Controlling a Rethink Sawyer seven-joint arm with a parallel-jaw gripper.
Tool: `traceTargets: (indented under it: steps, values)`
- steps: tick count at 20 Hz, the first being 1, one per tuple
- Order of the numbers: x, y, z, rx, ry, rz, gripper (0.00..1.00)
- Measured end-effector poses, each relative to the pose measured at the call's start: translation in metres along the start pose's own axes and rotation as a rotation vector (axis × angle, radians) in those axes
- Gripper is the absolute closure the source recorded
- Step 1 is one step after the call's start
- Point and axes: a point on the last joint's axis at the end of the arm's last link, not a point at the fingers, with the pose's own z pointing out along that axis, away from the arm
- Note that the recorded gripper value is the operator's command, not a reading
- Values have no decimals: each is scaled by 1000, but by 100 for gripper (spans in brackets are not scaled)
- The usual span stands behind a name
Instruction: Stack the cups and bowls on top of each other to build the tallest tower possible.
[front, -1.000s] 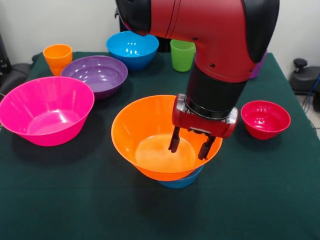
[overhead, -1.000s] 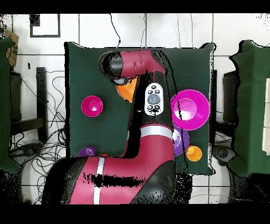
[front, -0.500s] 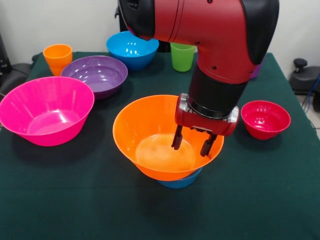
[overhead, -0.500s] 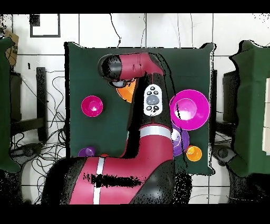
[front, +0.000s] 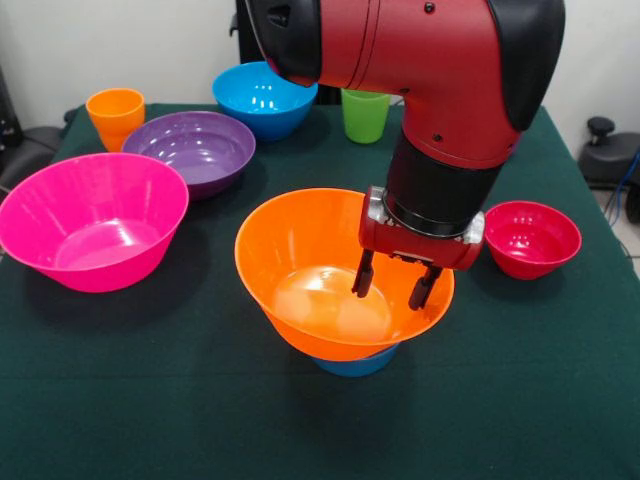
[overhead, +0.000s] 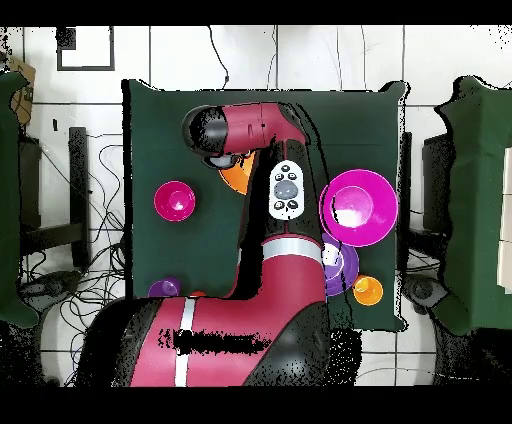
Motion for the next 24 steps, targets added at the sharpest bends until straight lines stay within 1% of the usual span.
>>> traceTargets:
  steps: [11,24]
  values:
    - [2,11,-1,-9,-1,-12,0]
    - [3,17,-2,-20,-1,-16,0]
